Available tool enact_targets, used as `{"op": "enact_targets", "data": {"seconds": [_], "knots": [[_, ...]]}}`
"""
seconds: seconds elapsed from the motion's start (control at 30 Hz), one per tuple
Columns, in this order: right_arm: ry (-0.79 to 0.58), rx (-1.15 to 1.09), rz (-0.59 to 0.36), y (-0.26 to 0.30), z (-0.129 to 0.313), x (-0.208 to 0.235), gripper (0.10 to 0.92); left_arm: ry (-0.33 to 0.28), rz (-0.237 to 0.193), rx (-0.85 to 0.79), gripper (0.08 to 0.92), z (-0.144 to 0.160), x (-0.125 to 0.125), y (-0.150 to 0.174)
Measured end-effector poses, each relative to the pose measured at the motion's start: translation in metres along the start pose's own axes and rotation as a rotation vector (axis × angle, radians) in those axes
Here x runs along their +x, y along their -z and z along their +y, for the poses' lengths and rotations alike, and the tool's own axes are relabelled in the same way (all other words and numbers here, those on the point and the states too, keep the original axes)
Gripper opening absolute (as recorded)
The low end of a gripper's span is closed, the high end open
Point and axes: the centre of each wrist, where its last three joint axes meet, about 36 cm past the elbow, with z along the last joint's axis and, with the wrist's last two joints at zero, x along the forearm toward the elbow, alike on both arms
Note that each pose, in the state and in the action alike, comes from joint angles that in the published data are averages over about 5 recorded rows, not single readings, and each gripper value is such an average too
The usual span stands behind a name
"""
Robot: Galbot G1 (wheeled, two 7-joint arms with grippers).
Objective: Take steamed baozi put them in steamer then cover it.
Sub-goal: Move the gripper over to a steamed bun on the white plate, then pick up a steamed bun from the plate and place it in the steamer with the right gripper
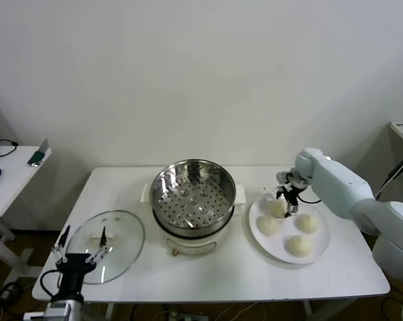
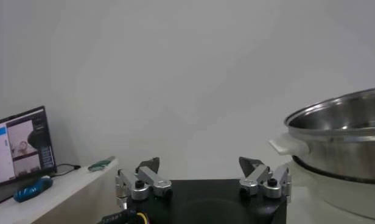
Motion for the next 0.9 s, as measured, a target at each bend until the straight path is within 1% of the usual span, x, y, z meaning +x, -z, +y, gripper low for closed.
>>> {"op": "enact_targets", "data": {"seconds": [0.1, 0.2, 0.4, 0.53, 0.7, 0.9], "knots": [[0.0, 0.004, 0.001, 0.001, -0.002, 0.0, 0.737, 0.002, 0.001, -0.001, 0.823, 0.0, 0.0, 0.0], [-0.002, 0.006, 0.002, 0.001, -0.003, 0.001, 0.701, 0.004, 0.001, -0.002, 0.823, 0.001, 0.001, 0.0], [-0.006, 0.013, -0.005, -0.001, -0.004, 0.005, 0.687, 0.008, 0.005, -0.002, 0.823, 0.001, 0.003, -0.002], [-0.013, 0.034, -0.007, -0.002, -0.008, 0.017, 0.688, 0.006, 0.008, -0.002, 0.823, 0.001, 0.006, -0.002], [-0.033, 0.113, -0.006, 0.006, -0.022, 0.052, 0.689, 0.002, 0.011, -0.003, 0.823, 0.0, 0.008, -0.002], [-0.074, 0.295, 0.02, 0.036, -0.049, 0.119, 0.689, -0.003, 0.009, -0.001, 0.823, -0.001, 0.01, -0.001]]}}
